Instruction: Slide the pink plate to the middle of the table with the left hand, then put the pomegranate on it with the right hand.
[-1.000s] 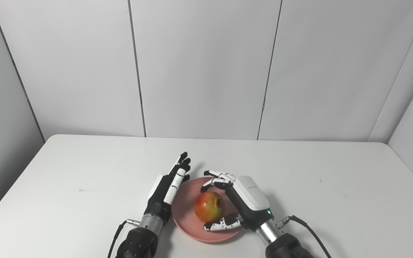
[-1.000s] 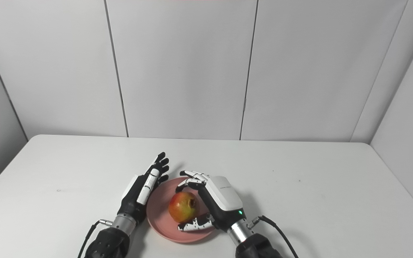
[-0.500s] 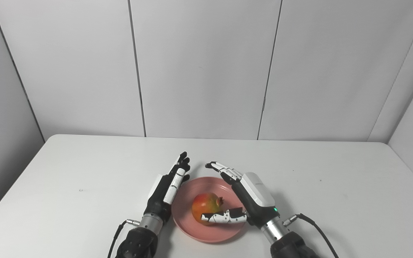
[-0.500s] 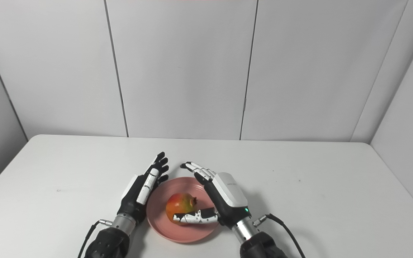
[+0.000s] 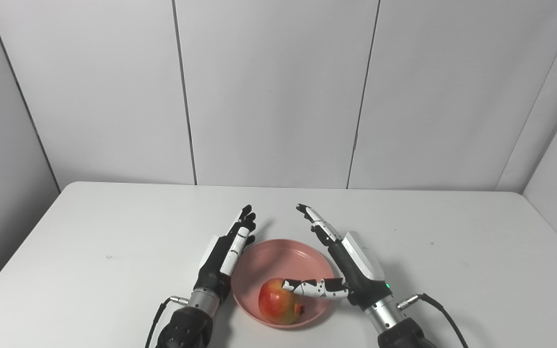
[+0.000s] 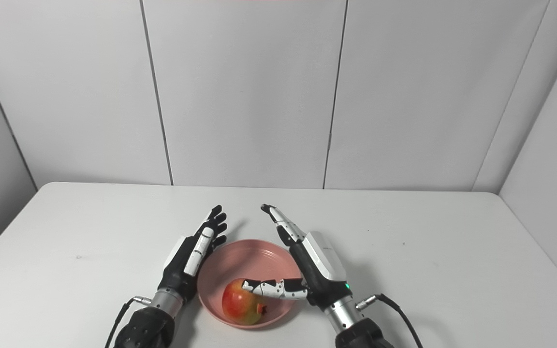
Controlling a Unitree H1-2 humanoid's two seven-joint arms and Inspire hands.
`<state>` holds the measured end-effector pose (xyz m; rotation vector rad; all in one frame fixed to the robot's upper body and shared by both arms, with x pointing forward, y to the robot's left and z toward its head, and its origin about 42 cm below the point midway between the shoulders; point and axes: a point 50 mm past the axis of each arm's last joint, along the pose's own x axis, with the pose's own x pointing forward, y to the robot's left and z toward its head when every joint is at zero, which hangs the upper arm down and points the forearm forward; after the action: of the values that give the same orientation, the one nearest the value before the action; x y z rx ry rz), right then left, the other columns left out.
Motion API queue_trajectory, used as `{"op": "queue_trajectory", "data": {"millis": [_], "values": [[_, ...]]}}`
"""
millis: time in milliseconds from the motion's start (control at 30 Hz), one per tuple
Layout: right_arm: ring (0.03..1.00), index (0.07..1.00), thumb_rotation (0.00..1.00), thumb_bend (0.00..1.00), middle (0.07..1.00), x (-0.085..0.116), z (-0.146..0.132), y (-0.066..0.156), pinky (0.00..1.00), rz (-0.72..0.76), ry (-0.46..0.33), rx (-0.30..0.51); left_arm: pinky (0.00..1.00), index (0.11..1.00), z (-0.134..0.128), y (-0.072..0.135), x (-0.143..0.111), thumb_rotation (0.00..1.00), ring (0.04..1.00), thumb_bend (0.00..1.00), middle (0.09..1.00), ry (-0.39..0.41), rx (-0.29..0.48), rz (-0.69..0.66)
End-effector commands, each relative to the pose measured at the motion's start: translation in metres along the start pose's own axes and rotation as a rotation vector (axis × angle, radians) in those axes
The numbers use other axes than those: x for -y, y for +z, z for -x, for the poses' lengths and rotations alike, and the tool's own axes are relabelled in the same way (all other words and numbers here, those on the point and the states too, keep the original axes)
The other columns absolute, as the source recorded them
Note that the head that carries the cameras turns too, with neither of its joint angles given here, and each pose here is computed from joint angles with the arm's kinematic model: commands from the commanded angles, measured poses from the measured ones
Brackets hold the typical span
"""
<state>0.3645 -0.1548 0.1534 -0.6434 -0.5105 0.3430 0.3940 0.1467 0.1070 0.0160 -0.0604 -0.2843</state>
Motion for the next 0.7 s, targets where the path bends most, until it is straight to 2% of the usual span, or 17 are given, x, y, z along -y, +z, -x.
{"op": "queue_trajectory", "data": {"millis": [0,233,400,533,667], "values": [[0.936,0.971,0.63,0.58,0.973,0.017,-0.008,0.008,0.85,-0.013,-0.056,0.057,0.94,0.986,0.005,-0.006,0.001,1.00,0.974,0.53,0.982,0.002,-0.008,0.029],[0.990,0.990,0.77,0.58,1.000,0.022,0.002,-0.010,0.95,-0.136,-0.090,-0.059,0.94,0.985,0.006,-0.006,-0.003,1.00,0.968,0.52,0.980,0.024,-0.005,0.021],[0.977,0.996,0.83,0.56,1.000,0.026,0.006,-0.024,0.92,-0.190,-0.103,-0.118,0.91,0.962,0.006,-0.006,-0.007,1.00,0.948,0.50,0.963,0.071,-0.001,0.002],[0.981,0.997,0.88,0.53,1.000,0.028,0.005,-0.035,0.94,-0.221,-0.134,-0.159,0.88,0.923,0.007,-0.008,-0.012,1.00,0.919,0.50,0.934,0.125,-0.007,-0.019],[0.978,1.000,0.93,0.53,1.000,0.027,0.004,-0.041,0.96,-0.269,-0.159,-0.213,0.91,0.946,0.008,-0.009,-0.020,1.00,0.939,0.52,0.953,0.116,0.009,0.000]]}}
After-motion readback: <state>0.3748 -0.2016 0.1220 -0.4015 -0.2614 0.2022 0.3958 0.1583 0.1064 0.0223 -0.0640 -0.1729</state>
